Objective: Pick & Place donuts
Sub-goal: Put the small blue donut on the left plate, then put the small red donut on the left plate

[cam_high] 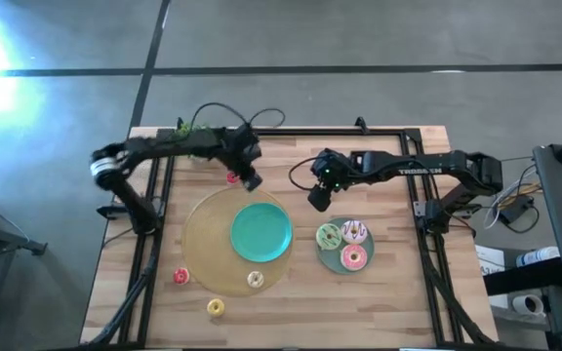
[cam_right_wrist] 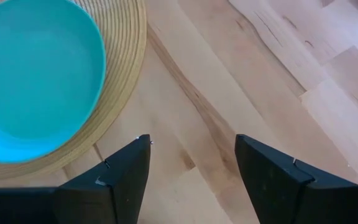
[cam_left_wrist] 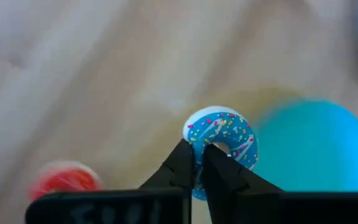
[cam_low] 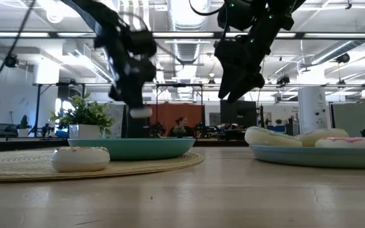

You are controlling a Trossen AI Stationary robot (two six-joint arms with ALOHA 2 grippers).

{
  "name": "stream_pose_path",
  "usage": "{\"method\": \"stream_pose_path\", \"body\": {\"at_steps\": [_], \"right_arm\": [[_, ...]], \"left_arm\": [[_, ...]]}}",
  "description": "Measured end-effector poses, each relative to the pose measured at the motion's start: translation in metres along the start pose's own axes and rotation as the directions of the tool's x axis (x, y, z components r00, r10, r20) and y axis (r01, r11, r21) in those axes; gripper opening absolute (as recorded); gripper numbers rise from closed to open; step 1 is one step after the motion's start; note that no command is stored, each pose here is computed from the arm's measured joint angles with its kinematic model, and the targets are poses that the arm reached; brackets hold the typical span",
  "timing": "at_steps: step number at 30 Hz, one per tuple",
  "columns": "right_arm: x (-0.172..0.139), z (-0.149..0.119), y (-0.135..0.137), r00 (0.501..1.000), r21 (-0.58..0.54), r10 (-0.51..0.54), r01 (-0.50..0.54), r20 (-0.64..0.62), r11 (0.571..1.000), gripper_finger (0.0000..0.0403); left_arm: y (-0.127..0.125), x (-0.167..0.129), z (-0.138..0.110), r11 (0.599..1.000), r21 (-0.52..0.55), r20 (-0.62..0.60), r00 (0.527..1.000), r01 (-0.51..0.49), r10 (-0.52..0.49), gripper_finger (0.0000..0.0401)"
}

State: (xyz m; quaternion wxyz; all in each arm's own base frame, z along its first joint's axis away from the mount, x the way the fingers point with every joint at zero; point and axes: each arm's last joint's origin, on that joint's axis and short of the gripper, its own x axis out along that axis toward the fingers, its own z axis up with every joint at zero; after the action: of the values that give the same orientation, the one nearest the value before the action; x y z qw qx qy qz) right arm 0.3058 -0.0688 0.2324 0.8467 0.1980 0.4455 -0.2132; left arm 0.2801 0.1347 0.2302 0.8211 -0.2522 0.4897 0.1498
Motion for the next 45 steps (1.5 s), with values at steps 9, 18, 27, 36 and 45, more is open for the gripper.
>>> {"method": "stream_pose_path", "body": {"at_steps": [9,18,27,36,45], "right_arm": [[-0.011,-0.001,-0.001,1.000,0.009,0.004,-0.004,0.028,1.000,0.0226],[-0.010,-0.004,0.007,0.998,0.046,0.062,-0.062,0.005,0.997,0.0226],[-0.013,-0.013,0.027,0.995,0.044,0.101,-0.101,-0.010,0.994,0.0226],[-0.013,-0.015,0.032,0.996,0.041,0.087,-0.087,0.004,0.995,0.0226],[-0.013,-0.013,0.028,0.998,0.039,0.060,-0.061,0.021,0.997,0.0226]], "left_arm": [[-0.073,0.013,-0.080,0.944,0.288,-0.143,0.982,0.158,-0.120,0.0001],[-0.095,0.045,-0.111,0.975,0.205,-0.086,0.994,0.083,-0.066,0.0055],[-0.099,0.026,-0.109,0.992,0.119,-0.111,0.993,0.052,-0.038,0.0156],[-0.058,-0.004,-0.085,0.969,-0.134,-0.050,0.978,-0.207,0.202,0.0159],[0.023,-0.012,-0.051,0.886,-0.335,-0.032,0.943,-0.321,0.330,0.0157]]}}
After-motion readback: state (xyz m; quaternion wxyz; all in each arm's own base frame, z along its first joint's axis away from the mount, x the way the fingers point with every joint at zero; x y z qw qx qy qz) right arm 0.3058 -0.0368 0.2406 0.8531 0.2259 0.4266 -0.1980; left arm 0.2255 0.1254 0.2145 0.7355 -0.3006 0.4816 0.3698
